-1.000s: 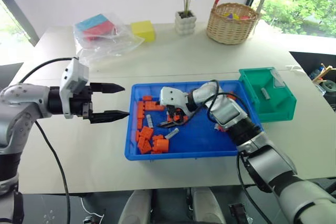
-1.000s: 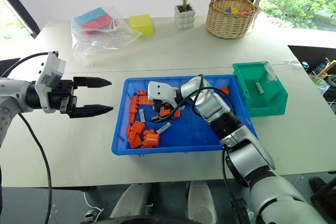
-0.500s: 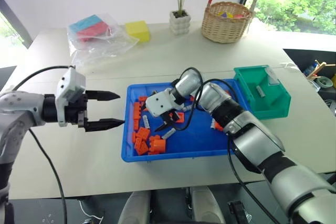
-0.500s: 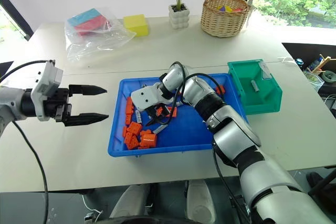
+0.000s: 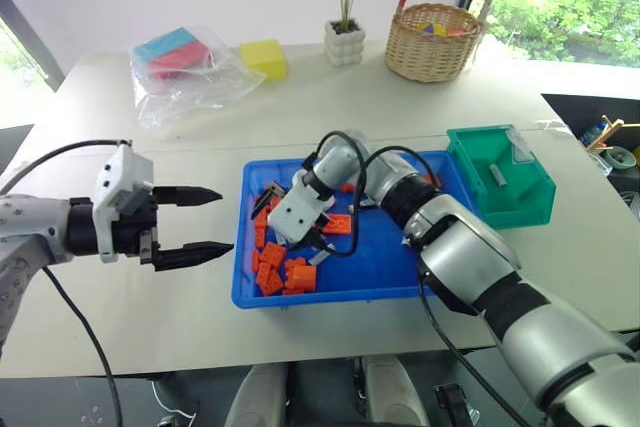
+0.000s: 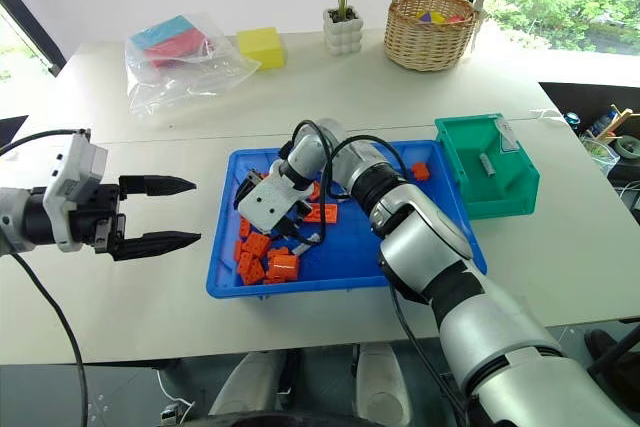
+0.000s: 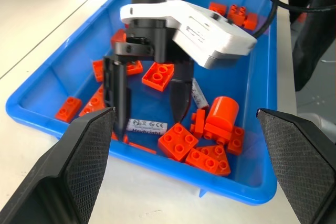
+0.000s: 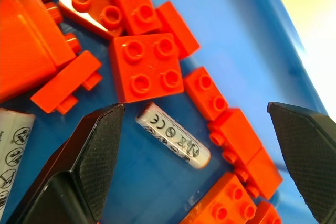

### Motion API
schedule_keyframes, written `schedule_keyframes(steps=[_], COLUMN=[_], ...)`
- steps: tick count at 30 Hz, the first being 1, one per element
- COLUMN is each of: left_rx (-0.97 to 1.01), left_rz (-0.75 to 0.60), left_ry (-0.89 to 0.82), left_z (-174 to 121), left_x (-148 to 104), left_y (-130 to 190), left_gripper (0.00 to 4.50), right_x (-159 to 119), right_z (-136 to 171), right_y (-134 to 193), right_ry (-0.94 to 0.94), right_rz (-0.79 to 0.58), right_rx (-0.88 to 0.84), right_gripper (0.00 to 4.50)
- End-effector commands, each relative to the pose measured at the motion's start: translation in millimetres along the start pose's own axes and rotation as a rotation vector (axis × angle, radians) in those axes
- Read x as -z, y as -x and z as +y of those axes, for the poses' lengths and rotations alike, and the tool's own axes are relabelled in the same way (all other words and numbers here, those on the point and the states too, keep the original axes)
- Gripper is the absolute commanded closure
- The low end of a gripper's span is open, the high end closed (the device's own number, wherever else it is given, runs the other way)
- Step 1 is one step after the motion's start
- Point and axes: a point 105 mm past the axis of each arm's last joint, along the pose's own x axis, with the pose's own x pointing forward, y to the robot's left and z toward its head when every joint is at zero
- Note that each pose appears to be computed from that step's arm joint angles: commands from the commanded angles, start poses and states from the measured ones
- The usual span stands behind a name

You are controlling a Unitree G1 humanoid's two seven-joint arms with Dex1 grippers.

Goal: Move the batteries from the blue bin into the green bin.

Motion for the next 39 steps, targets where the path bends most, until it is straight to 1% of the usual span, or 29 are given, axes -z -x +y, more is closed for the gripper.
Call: schedule_keyframes(steps=[1,7,9,11,15,18,20,23,26,32,33,39], left_rx=[-0.020,-0.005,0.000,0.004,0.008,0.006,0.005,-0.001,-0.006,-0.010,-0.011,-0.011], left_rz=[-0.039,-0.048,-0.051,-0.054,-0.063,-0.070,-0.073,-0.078,-0.087,-0.093,-0.094,-0.099], left_ry=[-0.045,-0.050,-0.054,-0.057,-0.063,-0.068,-0.069,-0.071,-0.072,-0.075,-0.076,-0.082], left_z=[3.9,7.1,8.3,9.3,11.4,12.5,12.9,13.3,13.8,14.8,15.3,18.7], left_x=[-14.5,-18.6,-19.4,-20.8,-22.9,-24.7,-25.3,-26.2,-27.7,-29.0,-29.4,-30.9], left_y=[3.5,0.7,-0.6,-1.9,-3.9,-4.9,-5.0,-4.9,-5.1,-5.6,-5.6,-5.9], left_gripper=[0.00,0.00,0.00,0.00,0.00,0.00,0.00,0.00,0.00,0.00,0.00,0.00], right_x=[-5.4,5.8,11.3,13.5,7.2,3.1,1.5,1.2,3.6,5.2,5.6,8.6], right_z=[-2.3,4.6,6.2,1.6,-14.5,-18.1,-19.5,-13.8,-5.5,1.9,2.1,2.9], right_y=[-0.9,3.5,7.3,10.4,8.4,5.9,5.0,2.7,-0.6,-2.0,-1.8,0.3], right_ry=[0.065,0.061,0.082,0.113,0.136,0.202,0.211,0.242,0.243,0.234,0.230,0.220], right_rz=[-0.006,0.040,0.079,0.114,0.120,0.128,0.122,0.117,0.109,0.092,0.092,0.100], right_rx=[0.010,0.008,-0.008,-0.003,0.036,0.038,0.044,0.024,0.011,0.011,0.013,0.026], right_gripper=[0.03,0.03,0.03,0.03,0.03,0.03,0.03,0.03,0.85,4.05,4.47,4.47])
